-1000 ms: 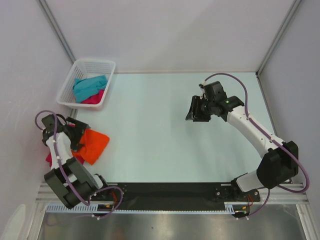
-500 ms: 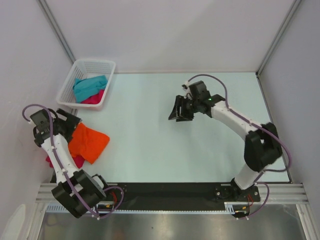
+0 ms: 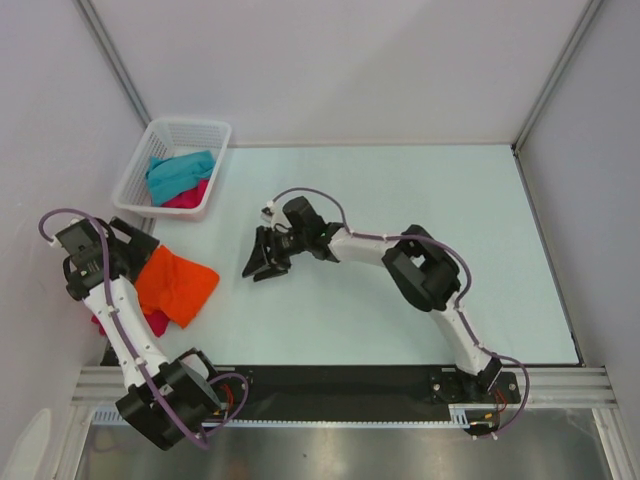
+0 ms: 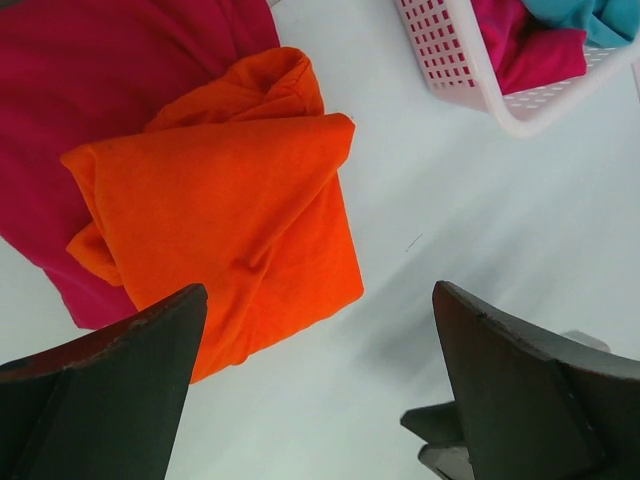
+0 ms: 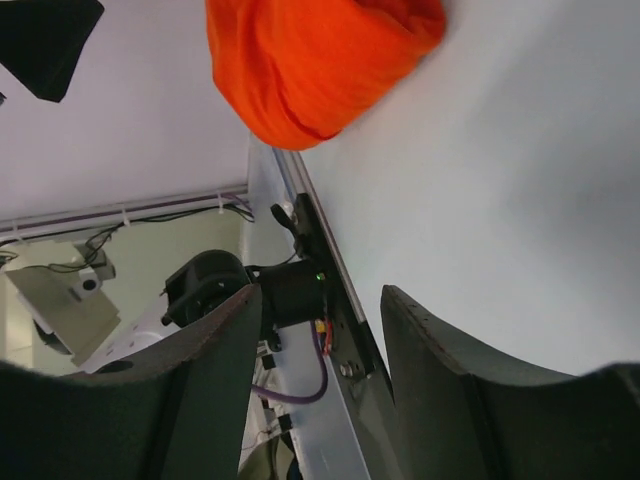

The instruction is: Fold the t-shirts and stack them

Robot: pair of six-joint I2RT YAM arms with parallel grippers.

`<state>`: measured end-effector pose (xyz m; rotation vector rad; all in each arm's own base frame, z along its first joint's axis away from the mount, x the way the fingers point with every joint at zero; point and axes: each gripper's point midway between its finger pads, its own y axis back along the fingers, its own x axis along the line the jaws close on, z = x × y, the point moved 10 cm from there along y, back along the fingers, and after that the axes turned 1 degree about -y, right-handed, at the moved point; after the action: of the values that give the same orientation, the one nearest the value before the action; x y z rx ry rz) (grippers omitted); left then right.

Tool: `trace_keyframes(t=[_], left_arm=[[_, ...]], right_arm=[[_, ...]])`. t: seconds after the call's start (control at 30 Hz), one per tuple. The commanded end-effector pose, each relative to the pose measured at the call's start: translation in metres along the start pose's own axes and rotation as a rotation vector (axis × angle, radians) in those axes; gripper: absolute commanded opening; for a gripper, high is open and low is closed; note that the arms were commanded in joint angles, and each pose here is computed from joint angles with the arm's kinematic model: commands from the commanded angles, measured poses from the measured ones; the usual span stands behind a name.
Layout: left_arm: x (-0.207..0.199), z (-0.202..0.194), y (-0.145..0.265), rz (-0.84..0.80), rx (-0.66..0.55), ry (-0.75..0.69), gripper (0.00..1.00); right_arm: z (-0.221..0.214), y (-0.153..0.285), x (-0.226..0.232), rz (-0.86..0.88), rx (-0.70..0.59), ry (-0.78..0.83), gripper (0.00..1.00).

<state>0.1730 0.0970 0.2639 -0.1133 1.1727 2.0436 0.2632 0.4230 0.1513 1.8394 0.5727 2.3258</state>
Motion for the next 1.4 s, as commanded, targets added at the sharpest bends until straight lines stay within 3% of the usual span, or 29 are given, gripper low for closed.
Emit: trace_keyframes(t=[0.0, 0.33, 0.6, 0.87, 1.07, 1.37], left_arm=[[0.0, -0.002, 0.01, 0.012, -0.034, -0.021, 0.99], [-0.009, -0.008, 0.024, -0.038, -0.038, -0.051, 0.99], [-0.022, -0.013, 0.042, -0.128, -0.075, -0.064, 0.99], [-0.03, -0.012, 0.055, -0.156, -0.084, -0.069, 1.0], [-0.022, -0.024, 0.04, -0.144, -0.059, -0.067, 1.0], [-0.009, -0.047, -0.013, -0.108, 0.086, -0.012, 0.99]], right_arm=[[0.016, -0.023, 0.008, 0.213, 0.044, -0.035, 0.58], [0.025, -0.069, -0.031, 0.245, 0.049, -0.09, 0.61], [0.041, -0.107, -0.006, 0.206, 0.042, -0.005, 0.61], [0.03, -0.135, -0.013, 0.15, 0.054, -0.031, 0.65], [0.02, -0.135, -0.029, 0.037, 0.071, -0.024, 0.65], [0.013, -0.104, -0.026, -0.125, 0.065, 0.064, 0.66]])
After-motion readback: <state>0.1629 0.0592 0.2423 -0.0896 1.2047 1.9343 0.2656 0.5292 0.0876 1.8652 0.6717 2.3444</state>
